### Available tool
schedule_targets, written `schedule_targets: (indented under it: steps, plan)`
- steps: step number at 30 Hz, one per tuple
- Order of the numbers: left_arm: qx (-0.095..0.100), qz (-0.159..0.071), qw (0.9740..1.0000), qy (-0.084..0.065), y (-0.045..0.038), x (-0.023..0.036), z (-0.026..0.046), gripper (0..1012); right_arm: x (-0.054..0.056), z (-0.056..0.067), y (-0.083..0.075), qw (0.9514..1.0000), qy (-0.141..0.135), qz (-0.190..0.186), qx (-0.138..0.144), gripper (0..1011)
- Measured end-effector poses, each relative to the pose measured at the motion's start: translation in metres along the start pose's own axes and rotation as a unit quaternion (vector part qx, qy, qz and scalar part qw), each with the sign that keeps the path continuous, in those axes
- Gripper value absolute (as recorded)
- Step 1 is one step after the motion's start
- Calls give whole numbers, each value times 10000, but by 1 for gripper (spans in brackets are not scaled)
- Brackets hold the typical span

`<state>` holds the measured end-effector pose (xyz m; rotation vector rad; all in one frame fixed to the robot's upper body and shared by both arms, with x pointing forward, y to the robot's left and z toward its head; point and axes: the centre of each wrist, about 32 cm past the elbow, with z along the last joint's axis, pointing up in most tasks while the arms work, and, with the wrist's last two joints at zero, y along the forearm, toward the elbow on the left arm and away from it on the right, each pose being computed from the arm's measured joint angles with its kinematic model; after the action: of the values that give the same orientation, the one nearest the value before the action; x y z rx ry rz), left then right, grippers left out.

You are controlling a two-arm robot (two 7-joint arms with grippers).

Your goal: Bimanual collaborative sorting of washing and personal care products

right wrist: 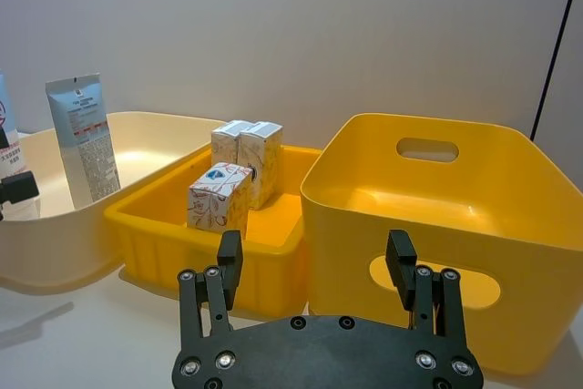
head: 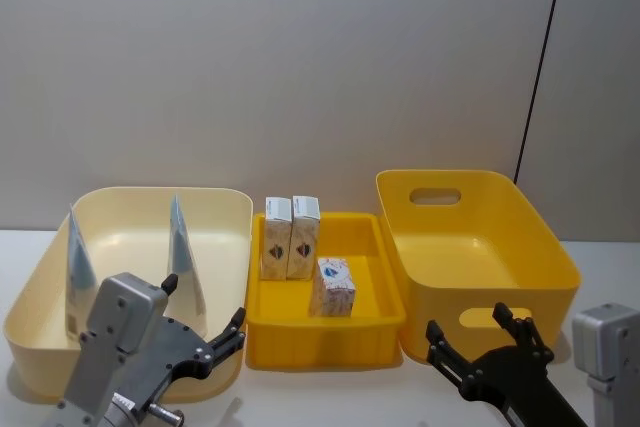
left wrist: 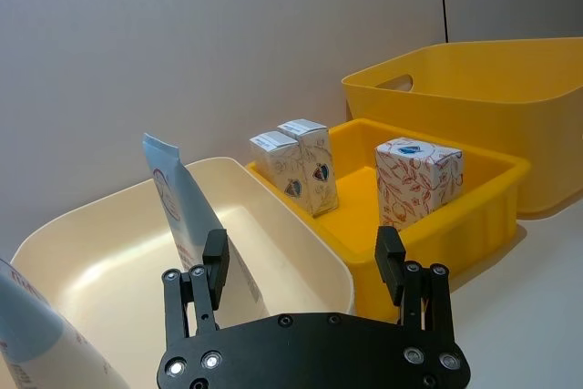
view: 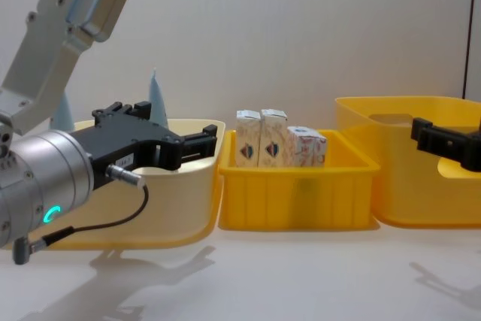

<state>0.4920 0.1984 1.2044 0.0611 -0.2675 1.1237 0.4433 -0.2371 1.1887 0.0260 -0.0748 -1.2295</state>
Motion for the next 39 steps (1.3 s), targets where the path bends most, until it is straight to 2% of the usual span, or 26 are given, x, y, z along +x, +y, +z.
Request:
schedule_targets:
  steps: [39]
  plan:
    - [0,0,10000,0,0,0,0,1003,0,0,0,10000,0,0,0,1000]
